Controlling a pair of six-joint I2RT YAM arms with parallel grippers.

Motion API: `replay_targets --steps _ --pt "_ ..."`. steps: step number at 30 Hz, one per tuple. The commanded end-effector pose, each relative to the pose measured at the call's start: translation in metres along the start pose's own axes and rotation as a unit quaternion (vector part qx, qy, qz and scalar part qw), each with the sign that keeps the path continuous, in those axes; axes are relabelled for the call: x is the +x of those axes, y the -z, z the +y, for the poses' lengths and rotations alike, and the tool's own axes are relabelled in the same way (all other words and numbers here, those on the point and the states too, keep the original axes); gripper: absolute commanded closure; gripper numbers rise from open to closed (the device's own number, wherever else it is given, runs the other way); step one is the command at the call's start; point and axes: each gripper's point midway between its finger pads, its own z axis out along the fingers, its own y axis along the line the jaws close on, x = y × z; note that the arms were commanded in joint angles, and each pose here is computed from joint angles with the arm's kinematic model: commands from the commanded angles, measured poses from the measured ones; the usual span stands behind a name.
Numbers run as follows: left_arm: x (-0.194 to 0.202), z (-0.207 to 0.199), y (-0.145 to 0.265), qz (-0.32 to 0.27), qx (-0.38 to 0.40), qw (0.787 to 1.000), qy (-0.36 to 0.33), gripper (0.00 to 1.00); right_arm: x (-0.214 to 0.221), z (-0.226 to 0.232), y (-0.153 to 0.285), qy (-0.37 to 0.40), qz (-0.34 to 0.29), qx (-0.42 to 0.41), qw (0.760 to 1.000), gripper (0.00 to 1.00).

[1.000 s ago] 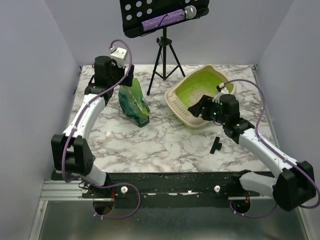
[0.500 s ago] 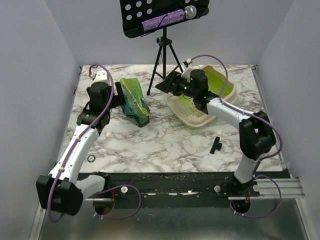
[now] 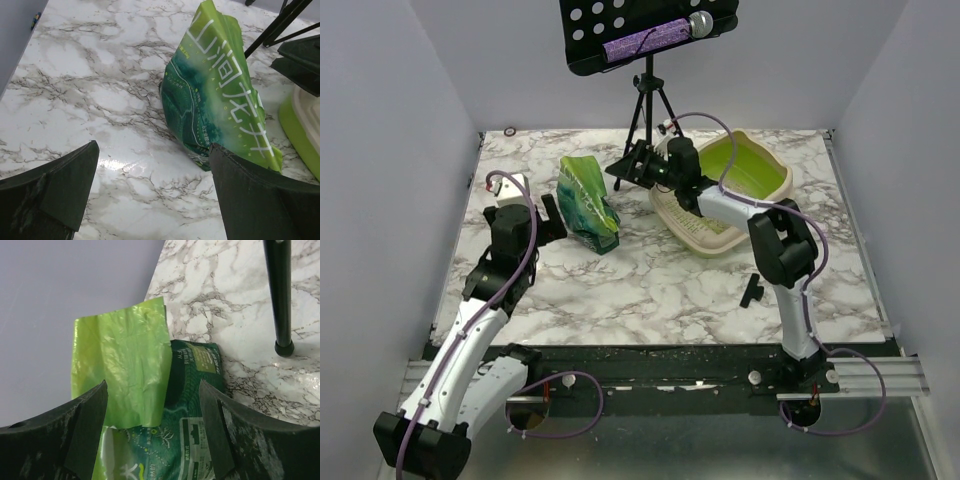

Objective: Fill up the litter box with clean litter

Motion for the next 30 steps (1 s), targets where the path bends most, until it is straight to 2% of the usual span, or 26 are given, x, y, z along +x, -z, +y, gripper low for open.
replay_targets --steps 1,14,24,27,30 --pt "0.004 0.006 0.005 -0.029 -0.004 1.000 -0.010 0.01 0.002 0.005 -0.015 -0.024 -0.002 -0.046 0.999 0.19" --pt "0.005 -0.004 0.006 -0.020 0.021 1.000 -0.006 0.01 0.038 0.018 -0.050 -0.045 0.036 -0.074 0.996 0.19" --pt "0.005 -0.004 0.007 -0.022 0.023 0.999 -0.010 0.01 0.048 0.036 -0.043 -0.078 0.041 -0.130 0.988 0.19" --pt "0.006 -0.005 0.006 -0.020 0.025 0.999 -0.010 0.01 0.046 0.044 -0.036 -0.079 0.032 -0.149 0.985 0.25" --pt "0.007 -0.005 0.006 -0.018 0.024 0.999 -0.011 0.01 0.046 0.047 -0.033 -0.076 0.033 -0.153 0.985 0.40"
